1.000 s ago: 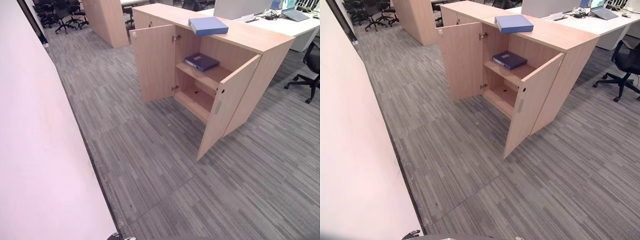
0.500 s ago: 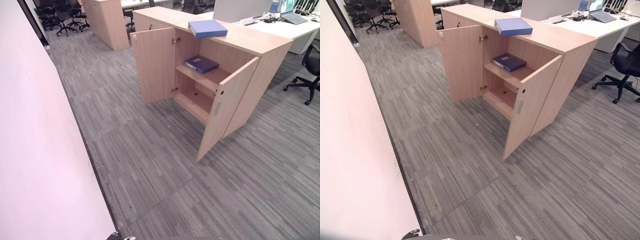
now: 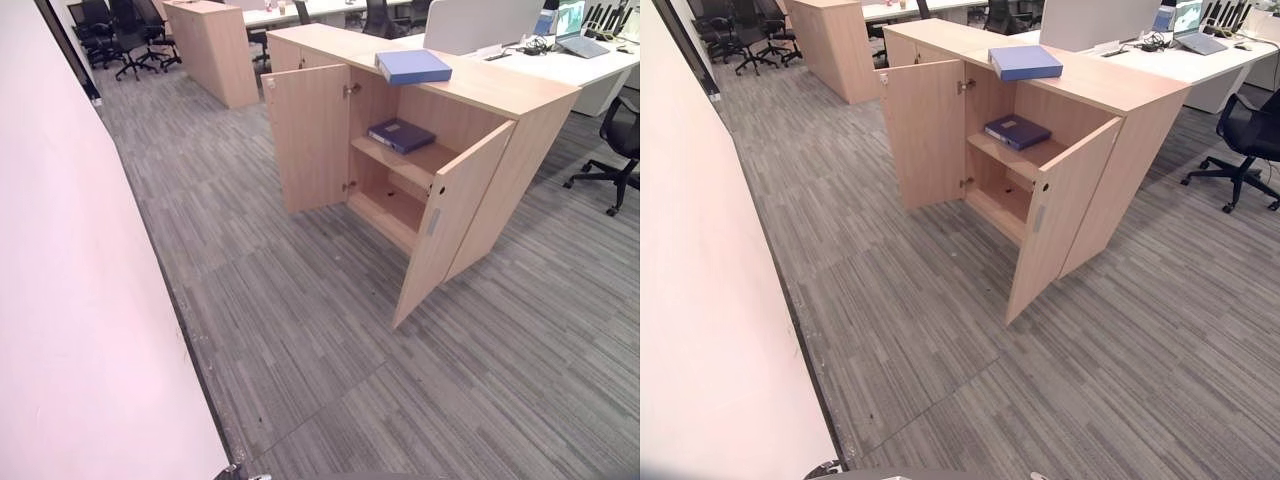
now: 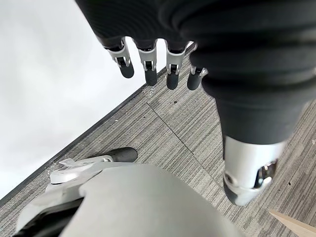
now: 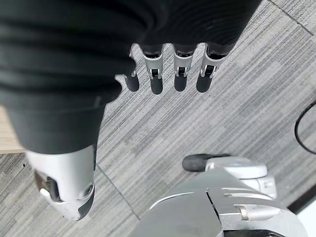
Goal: Put the empty folder in the office cabinet
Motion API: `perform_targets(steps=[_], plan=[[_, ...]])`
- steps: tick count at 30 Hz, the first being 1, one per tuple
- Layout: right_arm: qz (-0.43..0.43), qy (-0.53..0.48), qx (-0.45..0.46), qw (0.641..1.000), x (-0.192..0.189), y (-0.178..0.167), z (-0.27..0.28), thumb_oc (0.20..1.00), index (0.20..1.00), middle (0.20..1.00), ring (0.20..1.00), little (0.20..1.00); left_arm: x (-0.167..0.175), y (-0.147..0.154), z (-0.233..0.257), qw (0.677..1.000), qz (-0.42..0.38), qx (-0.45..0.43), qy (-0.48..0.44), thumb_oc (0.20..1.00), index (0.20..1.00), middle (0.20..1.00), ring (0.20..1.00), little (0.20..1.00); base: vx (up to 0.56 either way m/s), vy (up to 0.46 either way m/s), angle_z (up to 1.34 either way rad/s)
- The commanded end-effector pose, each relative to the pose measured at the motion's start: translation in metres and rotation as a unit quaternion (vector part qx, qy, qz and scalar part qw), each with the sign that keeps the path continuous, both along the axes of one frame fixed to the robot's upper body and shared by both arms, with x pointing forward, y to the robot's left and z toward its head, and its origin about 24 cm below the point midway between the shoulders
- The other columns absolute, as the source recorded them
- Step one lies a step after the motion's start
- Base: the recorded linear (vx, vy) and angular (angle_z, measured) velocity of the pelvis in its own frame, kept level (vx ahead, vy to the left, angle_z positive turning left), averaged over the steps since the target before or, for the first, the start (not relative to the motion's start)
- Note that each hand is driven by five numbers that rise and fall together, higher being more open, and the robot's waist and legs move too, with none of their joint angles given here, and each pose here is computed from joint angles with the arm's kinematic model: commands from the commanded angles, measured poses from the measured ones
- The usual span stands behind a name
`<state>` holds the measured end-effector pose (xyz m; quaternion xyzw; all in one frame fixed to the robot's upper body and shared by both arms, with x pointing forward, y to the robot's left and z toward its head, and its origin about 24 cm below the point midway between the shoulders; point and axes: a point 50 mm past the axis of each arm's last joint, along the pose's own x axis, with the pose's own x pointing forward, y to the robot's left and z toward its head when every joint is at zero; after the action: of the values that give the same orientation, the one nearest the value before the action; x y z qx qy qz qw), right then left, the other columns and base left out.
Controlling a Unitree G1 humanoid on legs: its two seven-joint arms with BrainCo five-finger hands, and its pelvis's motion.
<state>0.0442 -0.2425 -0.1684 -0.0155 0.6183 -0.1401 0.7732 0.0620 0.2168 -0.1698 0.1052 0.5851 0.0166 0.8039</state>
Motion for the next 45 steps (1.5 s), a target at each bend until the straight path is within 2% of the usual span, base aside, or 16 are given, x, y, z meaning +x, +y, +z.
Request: perform_targets(steps=[1,3,8,17,23,26,35,41,45], plan=[[0.011,-0.006,-0.007,1.000,0.007,-0.002,0.001,1.000,1.000,1.000,1.000,1.000,0.007,-0.001,0.001,1.000,-0.008,0.001,-0.008,1.000,1.000,1.000,1.000,1.000,0.00,0.000,0.00],[0.017,-0.005,-0.008,1.000,0.008,-0.002,0.001,1.000,1.000,1.000,1.000,1.000,0.007,0.001,0.001,1.000,-0.004,0.005,-0.008,1.000,1.000,1.000,1.000,1.000,-0.02,-0.043,0.01],[0.023,-0.017,-0.026,0.999,0.023,-0.009,0.005,1.000,1.000,1.000,1.000,1.000,0.033,0.015,0.009,0.994,0.083,0.015,-0.067,1.000,1.000,1.000,1.000,1.000,-0.15,-0.101,0.49],[0.015,-0.031,-0.046,0.998,0.029,-0.019,0.009,1.000,1.000,1.000,1.000,1.000,0.034,0.019,0.011,0.987,0.134,0.025,-0.084,1.000,1.000,1.000,1.000,1.000,0.15,0.112,0.32],[-0.011,0.004,-0.035,0.999,0.005,-0.018,0.005,1.000,1.000,1.000,1.000,1.000,0.018,0.016,0.006,0.991,0.123,0.023,-0.054,1.000,1.000,1.000,1.000,1.000,0.24,0.297,0.27],[-0.027,0.008,-0.022,0.999,0.002,-0.013,0.003,1.000,1.000,1.000,1.000,1.000,0.010,0.022,0.006,0.988,0.148,0.028,-0.046,1.000,1.000,1.000,1.000,1.000,0.31,0.407,-0.12],[-0.004,-0.019,-0.017,1.000,0.020,-0.008,0.004,1.000,1.000,1.000,1.000,1.000,0.014,0.031,0.009,0.992,0.112,0.040,-0.042,1.000,1.000,1.000,1.000,1.000,0.17,0.311,0.37],[0.000,-0.034,-0.019,0.999,0.030,-0.009,0.006,1.000,1.000,1.000,1.000,1.000,0.019,0.028,0.009,0.994,0.094,0.036,-0.048,1.000,1.000,1.000,1.000,1.000,0.21,-0.011,0.40],[-0.003,-0.021,-0.023,1.000,0.021,-0.013,0.006,1.000,1.000,1.000,1.000,1.000,0.017,0.024,0.008,0.995,0.087,0.033,-0.041,1.000,1.000,1.000,1.000,1.000,0.29,-0.098,0.23]])
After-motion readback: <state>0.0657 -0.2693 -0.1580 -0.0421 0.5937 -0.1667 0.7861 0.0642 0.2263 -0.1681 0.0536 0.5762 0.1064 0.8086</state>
